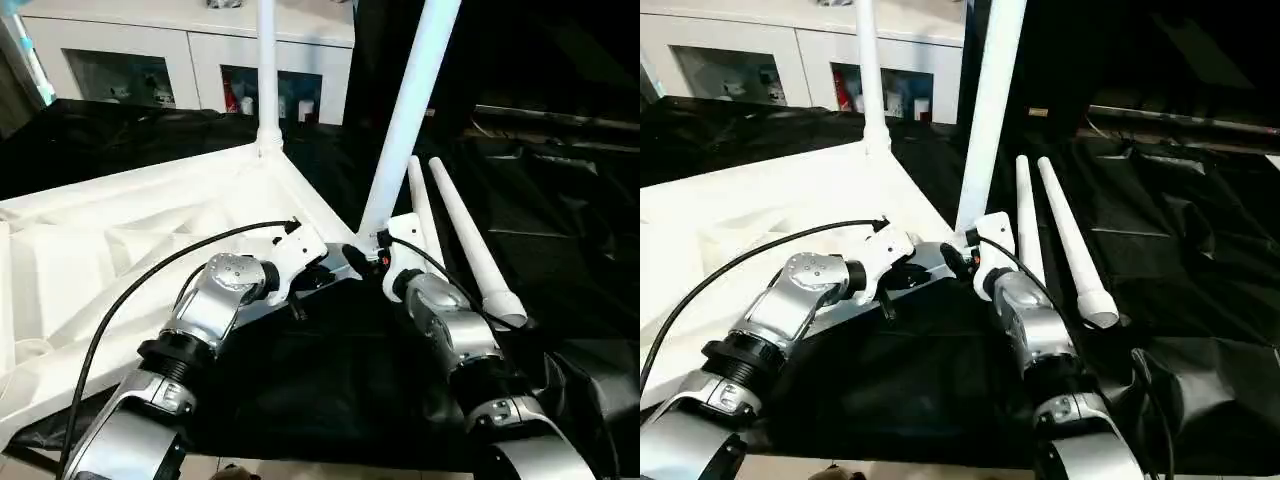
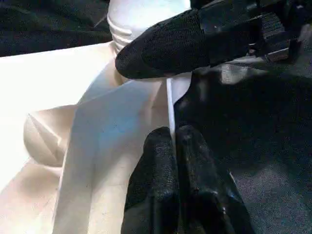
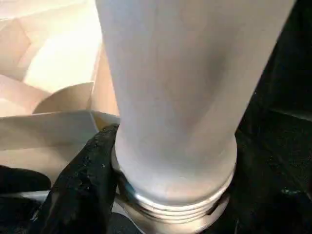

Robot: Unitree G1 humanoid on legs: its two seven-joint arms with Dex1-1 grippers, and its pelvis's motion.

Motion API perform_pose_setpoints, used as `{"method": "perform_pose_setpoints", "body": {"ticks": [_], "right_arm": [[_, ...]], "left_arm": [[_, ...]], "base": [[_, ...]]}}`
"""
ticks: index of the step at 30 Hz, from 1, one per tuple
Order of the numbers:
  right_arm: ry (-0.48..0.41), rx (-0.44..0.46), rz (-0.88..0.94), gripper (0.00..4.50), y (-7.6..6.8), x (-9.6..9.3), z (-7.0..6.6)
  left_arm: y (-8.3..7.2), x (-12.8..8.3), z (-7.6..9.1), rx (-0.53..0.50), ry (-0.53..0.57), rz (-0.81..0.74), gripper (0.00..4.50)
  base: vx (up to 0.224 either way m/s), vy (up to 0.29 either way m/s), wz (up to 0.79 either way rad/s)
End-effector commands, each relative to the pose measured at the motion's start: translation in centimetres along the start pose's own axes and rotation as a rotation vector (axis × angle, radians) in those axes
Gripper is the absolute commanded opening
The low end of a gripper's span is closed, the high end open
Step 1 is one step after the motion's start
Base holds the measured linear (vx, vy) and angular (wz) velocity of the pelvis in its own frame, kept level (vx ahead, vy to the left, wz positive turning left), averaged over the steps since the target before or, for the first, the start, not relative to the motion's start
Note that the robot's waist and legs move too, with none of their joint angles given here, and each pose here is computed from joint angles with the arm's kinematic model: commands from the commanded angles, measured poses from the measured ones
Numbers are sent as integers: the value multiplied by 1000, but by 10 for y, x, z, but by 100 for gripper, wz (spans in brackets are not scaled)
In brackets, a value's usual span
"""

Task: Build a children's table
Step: Rotate leg to tighten

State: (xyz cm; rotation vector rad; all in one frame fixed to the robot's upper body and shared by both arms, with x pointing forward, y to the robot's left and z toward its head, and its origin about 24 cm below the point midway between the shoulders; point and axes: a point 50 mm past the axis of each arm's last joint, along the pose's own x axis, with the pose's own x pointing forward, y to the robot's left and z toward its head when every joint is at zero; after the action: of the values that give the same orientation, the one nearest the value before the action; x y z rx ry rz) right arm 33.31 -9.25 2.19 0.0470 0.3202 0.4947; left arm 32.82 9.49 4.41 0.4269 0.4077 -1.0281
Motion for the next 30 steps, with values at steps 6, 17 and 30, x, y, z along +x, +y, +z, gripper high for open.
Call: {"method": "perform_pose_setpoints", "body": {"ticks": [6,17,30], "right_arm": [[24,-76,260,377,15,-2,-1],[87,-284,582,377,-8,-32,9],[78,-245,578,307,-5,-31,3]], "left_arm": [[-10,-6,-21,15,37,-112,0],[-9,-38,-37,76,70,-335,0],[-9,-38,-33,73,41,-346,0]], "base": [[0,0,0],[0,0,0],[0,0,0]]}}
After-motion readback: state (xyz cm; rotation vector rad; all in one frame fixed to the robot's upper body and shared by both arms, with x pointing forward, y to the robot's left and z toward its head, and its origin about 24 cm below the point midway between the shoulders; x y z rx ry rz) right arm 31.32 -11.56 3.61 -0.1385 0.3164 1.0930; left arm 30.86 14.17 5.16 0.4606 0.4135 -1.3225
